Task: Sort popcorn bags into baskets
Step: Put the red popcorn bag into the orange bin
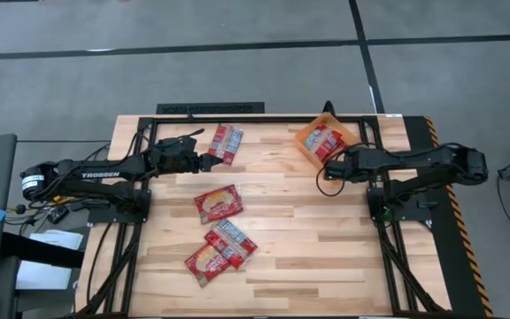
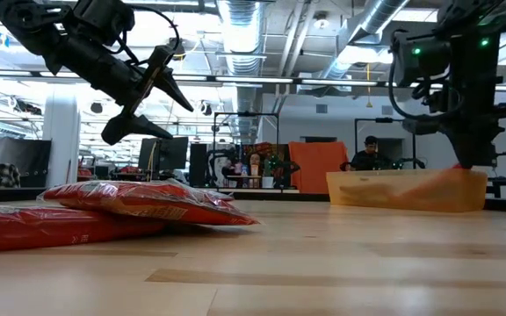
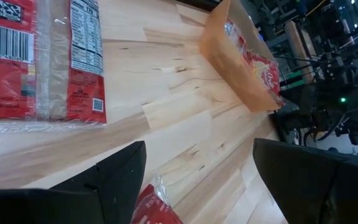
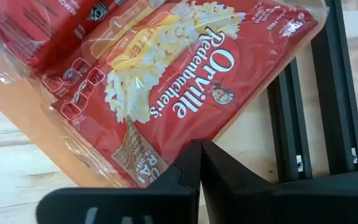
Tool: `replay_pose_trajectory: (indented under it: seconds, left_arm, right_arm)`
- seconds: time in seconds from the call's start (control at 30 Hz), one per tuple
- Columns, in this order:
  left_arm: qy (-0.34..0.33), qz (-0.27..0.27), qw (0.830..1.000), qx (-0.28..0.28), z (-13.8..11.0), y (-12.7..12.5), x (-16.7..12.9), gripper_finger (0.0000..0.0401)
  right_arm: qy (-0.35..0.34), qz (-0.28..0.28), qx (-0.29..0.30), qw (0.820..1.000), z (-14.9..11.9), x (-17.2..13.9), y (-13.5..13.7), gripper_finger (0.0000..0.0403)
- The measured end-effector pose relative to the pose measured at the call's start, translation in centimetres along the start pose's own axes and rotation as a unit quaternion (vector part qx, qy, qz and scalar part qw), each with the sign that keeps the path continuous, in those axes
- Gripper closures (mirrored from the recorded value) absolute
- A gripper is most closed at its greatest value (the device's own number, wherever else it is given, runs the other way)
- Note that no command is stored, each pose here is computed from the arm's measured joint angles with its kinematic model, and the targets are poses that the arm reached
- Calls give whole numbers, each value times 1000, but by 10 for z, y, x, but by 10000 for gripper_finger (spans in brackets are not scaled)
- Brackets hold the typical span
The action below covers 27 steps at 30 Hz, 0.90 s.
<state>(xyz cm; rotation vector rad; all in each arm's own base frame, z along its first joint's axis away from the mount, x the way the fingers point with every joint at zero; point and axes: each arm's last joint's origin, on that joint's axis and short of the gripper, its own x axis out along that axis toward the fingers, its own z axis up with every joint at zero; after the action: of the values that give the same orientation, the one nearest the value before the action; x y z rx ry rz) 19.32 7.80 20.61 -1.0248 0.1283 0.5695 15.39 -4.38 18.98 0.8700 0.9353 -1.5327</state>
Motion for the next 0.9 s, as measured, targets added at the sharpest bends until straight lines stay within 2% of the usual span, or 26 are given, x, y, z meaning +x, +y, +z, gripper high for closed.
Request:
replay_pose_trajectory:
  seconds: [0.2, 0.47, 0.63, 0.9]
  left_arm:
    - [-4, 7, 1000, 2, 0, 1, 0, 118]
    - [-49, 44, 998, 3, 17, 14, 1, 118]
    - [-35, 52, 998, -8, 22, 23, 6, 118]
    - [2, 60, 998, -15, 18, 31, 16, 118]
  right_arm:
    - [-4, 36, -20, 999, 2, -4, 5, 368]
    - [-25, 68, -26, 997, 14, -28, 0, 330]
    - [-19, 33, -55, 998, 21, -36, -10, 326]
    - [16, -15, -104, 994, 33, -24, -10, 337]
